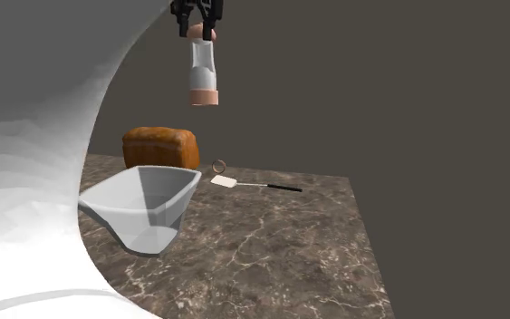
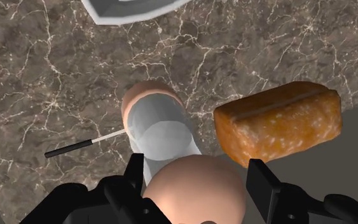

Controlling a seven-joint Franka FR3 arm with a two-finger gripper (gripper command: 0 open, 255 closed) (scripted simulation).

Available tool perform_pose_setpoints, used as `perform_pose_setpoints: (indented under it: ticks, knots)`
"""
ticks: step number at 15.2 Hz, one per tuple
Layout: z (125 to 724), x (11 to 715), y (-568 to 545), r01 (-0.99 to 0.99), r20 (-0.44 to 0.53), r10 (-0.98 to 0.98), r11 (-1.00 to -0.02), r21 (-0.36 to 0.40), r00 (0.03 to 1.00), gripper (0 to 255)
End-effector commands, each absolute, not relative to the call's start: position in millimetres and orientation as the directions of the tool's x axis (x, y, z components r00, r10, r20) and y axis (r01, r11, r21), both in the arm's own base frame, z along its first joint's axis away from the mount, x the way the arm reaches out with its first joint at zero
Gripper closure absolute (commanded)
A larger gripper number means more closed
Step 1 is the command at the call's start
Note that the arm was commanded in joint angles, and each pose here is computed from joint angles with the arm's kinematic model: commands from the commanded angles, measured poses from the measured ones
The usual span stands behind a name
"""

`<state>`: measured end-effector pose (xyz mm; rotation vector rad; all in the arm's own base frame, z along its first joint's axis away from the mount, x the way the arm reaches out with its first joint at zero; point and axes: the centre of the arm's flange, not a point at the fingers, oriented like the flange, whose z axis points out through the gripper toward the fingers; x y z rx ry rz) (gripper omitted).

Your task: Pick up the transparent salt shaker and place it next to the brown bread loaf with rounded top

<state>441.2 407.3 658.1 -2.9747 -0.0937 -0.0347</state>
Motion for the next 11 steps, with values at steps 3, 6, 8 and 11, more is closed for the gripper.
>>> perform_pose_setpoints:
  ticks: [3,6,8,11]
  knots:
    - [657,457,459,0.060,0.028,0.056,-0.985,-0.164,0.998,255]
    - [658,468,498,0.060,0.028,0.056,-0.985,-0.164,0.998,255]
    - [647,468,498,0.060,0.028,0.056,-0.985,-0.164,0.998,255]
    - [631,468,498,0.060,0.028,0.056,-0.985,-0.164,0.998,255]
